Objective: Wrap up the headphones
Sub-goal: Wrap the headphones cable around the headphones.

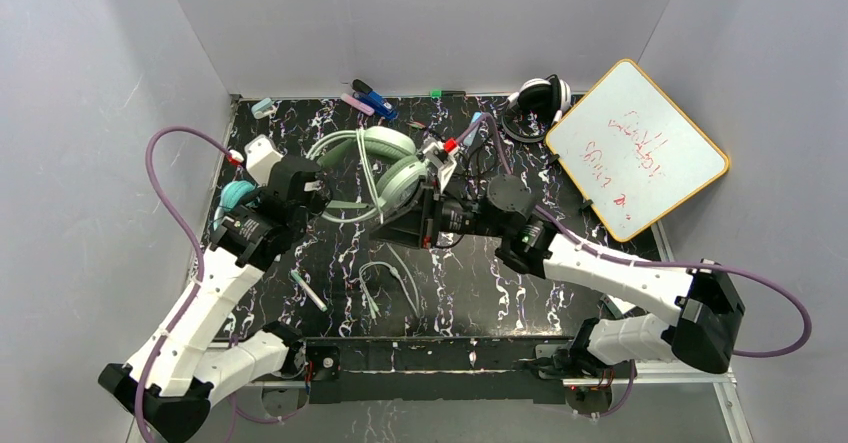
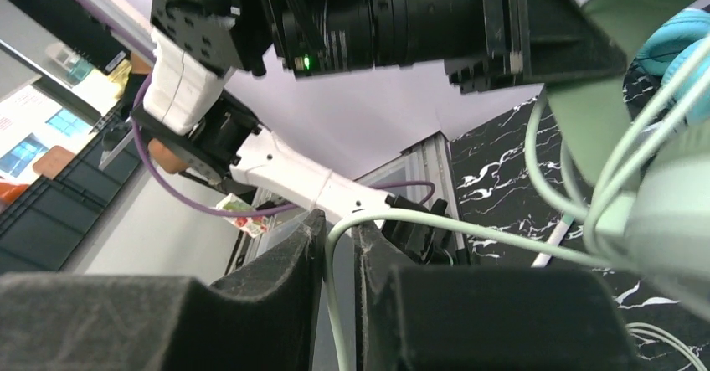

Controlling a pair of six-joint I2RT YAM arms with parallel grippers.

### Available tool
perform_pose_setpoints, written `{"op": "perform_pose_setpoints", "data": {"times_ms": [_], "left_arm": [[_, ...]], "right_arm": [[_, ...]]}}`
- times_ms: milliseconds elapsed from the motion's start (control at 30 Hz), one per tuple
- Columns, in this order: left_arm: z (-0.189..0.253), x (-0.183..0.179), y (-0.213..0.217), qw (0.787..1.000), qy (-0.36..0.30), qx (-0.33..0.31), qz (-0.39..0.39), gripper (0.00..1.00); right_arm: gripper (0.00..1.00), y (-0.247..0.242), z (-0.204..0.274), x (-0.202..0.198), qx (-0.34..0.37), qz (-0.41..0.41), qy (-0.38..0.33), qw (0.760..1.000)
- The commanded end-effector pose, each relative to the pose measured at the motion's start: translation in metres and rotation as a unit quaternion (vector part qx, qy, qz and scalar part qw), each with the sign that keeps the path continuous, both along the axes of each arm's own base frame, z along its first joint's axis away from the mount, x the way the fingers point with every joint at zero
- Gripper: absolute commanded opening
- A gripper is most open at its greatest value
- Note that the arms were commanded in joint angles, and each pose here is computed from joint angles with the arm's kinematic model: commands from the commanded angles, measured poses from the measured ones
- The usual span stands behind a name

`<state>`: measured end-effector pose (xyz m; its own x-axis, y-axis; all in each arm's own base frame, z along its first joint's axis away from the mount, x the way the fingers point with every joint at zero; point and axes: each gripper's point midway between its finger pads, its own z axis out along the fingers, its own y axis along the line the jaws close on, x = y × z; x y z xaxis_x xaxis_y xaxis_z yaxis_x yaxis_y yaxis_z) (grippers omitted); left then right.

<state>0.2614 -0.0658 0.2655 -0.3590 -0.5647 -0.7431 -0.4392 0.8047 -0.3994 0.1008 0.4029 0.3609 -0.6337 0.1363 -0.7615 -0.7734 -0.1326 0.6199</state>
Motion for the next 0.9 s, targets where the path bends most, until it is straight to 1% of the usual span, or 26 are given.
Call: {"op": "perform_pose_setpoints", "data": {"times_ms": [0,100,167,367,433,467,500,533,567,700,767,867], "left_arm": [[0.008,0.01,0.019,0.996,-0.035,0.078,0.005,0.0],[-0.005,0.006,0.027,0.988,-0.004,0.151,-0.033,0.0],[-0.003,0.003,0.029,0.978,-0.002,0.193,-0.073,0.0],[0.011,-0.01,0.047,0.955,-0.012,0.274,-0.109,0.0],[0.008,-0.011,0.047,0.948,-0.004,0.292,-0.125,0.0],[0.005,-0.011,0.047,0.945,0.002,0.298,-0.132,0.0],[0.003,-0.012,0.047,0.942,0.007,0.306,-0.14,0.0],[0.001,-0.012,0.046,0.939,0.012,0.311,-0.149,0.0],[-0.001,-0.012,0.045,0.936,0.017,0.315,-0.158,0.0],[-0.005,-0.012,0.036,0.931,0.036,0.31,-0.189,0.0],[-0.011,-0.013,0.025,0.926,0.052,0.298,-0.224,0.0],[-0.024,-0.019,0.0,0.918,0.082,0.259,-0.29,0.0]], "right_arm": [[0.25,0.001,0.063,0.006,0.055,-0.019,-0.038,0.998],[0.25,0.008,0.061,0.013,0.025,-0.029,-0.042,0.998],[0.25,0.009,0.062,0.016,0.016,-0.031,-0.043,0.998],[0.26,0.005,0.057,0.026,-0.011,-0.027,-0.034,0.999],[0.21,0.003,0.054,0.026,-0.015,-0.016,-0.029,0.999],[0.17,0.002,0.052,0.025,-0.019,-0.009,-0.027,0.999],[0.09,0.001,0.05,0.025,-0.023,-0.002,-0.024,0.999],[0.04,0.001,0.046,0.025,-0.031,0.003,-0.022,0.999],[0.01,0.0,0.042,0.027,-0.041,0.003,-0.019,0.999],[0.01,-0.006,0.02,0.04,-0.093,-0.015,-0.024,0.995],[0.01,-0.01,0.006,0.048,-0.127,-0.028,-0.033,0.991],[0.01,-0.016,-0.014,0.061,-0.178,-0.058,-0.056,0.981]]}}
